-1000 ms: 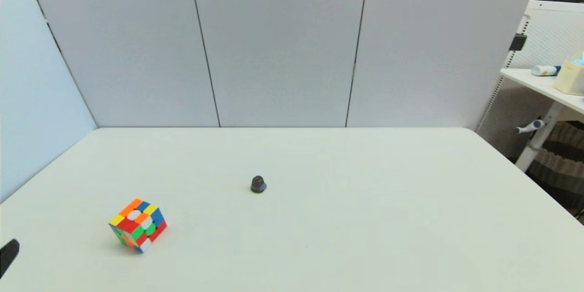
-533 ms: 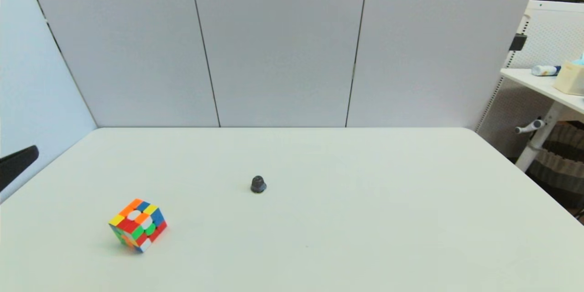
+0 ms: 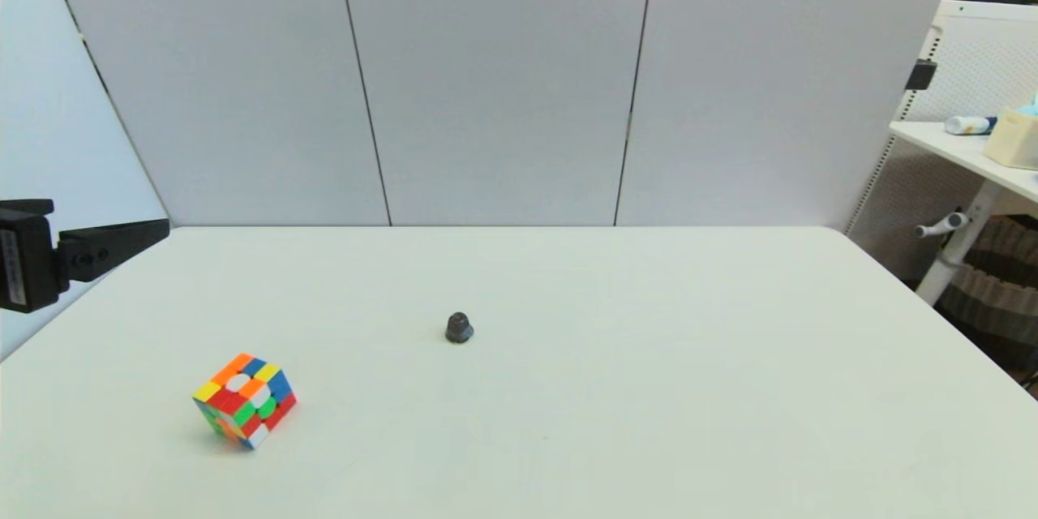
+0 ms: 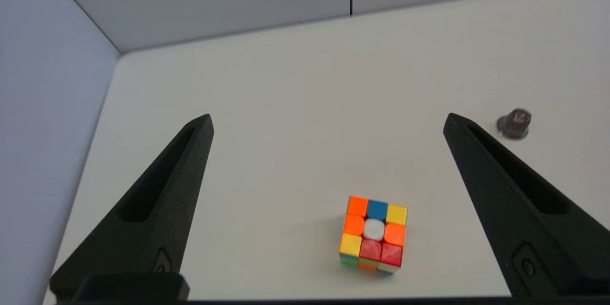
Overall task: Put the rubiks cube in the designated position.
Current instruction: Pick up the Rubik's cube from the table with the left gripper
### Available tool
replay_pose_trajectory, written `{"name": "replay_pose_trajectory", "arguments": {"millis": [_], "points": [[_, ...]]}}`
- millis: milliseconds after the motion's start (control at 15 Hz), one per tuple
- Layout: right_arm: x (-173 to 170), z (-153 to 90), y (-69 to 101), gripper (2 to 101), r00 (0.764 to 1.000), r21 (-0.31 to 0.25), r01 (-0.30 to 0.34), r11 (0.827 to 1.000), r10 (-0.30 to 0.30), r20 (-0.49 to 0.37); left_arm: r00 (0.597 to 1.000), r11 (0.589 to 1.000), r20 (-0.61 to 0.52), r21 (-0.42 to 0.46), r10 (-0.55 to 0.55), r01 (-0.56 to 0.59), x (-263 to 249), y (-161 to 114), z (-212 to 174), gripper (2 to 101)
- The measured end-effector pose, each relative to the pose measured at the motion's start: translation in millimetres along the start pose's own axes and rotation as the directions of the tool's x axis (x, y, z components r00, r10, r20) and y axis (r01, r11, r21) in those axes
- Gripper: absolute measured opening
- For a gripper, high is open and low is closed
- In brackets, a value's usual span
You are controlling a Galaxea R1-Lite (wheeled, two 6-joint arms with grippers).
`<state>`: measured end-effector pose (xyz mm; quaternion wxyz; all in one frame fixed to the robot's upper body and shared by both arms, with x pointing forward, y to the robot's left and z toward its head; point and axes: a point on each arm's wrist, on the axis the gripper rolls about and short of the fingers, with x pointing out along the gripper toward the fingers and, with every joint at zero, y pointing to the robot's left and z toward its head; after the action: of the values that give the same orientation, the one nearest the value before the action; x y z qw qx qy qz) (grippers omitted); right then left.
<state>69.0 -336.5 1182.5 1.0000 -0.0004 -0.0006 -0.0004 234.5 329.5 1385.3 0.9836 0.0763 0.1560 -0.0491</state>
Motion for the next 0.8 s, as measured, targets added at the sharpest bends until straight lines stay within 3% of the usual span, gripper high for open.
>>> {"name": "replay_pose_trajectory", "arguments": {"millis": [333, 800], "points": [[0, 0, 0.0, 100.5, 1.0, 0.0, 0.0, 1.0, 0.0, 0.0, 0.973, 0.999, -0.226, 0.017, -0.039, 0.044, 16, 0, -5, 97.9], [0, 0, 0.0, 100.5, 1.0, -0.001, 0.0, 1.0, 0.0, 0.0, 0.864, 0.975, -0.482, 0.073, -0.149, 0.209, 50, -3, -23, 97.9]]}}
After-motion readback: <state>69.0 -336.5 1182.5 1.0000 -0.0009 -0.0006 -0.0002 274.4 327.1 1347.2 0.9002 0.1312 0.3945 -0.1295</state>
